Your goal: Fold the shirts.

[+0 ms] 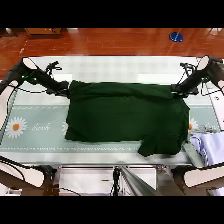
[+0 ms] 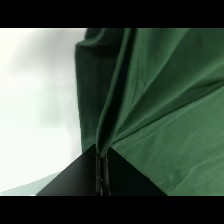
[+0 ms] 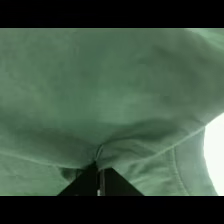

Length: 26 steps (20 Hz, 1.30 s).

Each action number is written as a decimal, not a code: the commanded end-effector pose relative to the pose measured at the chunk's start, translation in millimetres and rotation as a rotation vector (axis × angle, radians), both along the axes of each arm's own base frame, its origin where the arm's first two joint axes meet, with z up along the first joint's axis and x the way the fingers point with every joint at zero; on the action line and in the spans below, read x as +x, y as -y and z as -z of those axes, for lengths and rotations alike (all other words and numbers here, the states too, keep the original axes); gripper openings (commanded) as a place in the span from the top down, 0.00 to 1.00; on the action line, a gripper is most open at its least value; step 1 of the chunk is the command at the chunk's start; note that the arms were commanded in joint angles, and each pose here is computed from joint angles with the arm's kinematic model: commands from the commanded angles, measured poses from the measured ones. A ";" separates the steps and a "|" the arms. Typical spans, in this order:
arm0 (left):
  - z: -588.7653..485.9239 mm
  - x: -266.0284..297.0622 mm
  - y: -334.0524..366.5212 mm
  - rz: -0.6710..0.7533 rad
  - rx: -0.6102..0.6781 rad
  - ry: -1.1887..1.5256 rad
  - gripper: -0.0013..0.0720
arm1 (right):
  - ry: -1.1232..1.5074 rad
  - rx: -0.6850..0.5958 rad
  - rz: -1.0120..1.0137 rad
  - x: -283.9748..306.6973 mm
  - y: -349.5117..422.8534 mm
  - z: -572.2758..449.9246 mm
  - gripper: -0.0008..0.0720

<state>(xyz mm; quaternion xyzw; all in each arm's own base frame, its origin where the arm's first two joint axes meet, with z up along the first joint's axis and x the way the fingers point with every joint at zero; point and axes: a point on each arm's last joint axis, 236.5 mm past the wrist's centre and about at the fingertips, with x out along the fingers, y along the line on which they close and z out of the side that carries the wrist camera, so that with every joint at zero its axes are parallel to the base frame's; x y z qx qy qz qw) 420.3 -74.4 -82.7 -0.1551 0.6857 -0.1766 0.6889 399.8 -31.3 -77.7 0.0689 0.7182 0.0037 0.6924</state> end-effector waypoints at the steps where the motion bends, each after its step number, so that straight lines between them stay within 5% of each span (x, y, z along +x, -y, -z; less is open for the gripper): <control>1: 3.1 0.0 6.0 0.017 0.021 0.004 0.96 | -0.021 -0.003 0.009 -3.4 -0.1 5.8 0.96; 2: 2.7 -0.9 8.2 0.025 0.020 0.003 0.95 | -0.024 -0.003 0.009 -4.1 -0.2 5.8 0.90; 3: -0.3 -2.9 8.8 0.036 0.016 -0.005 0.82 | -0.027 -0.002 -0.005 -6.2 0.3 2.9 0.70; 4: -8.1 -4.7 6.3 0.063 0.010 -0.006 0.56 | -0.036 0.007 -0.061 -12.0 -1.1 -5.2 0.64; 5: -21.1 -5.9 0.8 0.090 0.003 0.002 0.52 | -0.039 0.005 -0.128 -17.6 -0.1 -17.7 0.63; 7: -58.1 -7.9 -24.3 0.091 -0.002 0.041 0.50 | -0.024 -0.014 -0.158 -31.1 9.4 -54.0 0.43; 8: -75.3 -11.5 -42.4 0.052 0.002 0.063 0.32 | 0.007 0.006 -0.130 -35.2 12.3 -71.7 0.30; 9: -88.0 -17.7 -59.6 0.011 0.007 0.080 0.25 | 0.019 0.012 -0.093 -44.5 21.1 -86.1 0.16; 12: -97.4 -59.0 -98.0 -0.097 0.004 0.072 0.25 | 0.060 0.136 0.063 -73.4 30.3 -98.3 0.17; 15: -89.7 -102.4 -83.1 -0.143 -0.137 0.054 0.25 | 0.064 0.246 0.165 -105.9 25.8 -84.0 0.18; 20: -36.2 -170.4 -49.0 -0.113 -0.238 -0.107 0.25 | -0.047 0.271 0.220 -151.8 22.3 -40.0 0.17; 26: -17.2 -183.9 -42.7 -0.118 -0.242 -0.128 0.25 | -0.066 0.214 0.240 -166.9 28.5 -4.3 0.18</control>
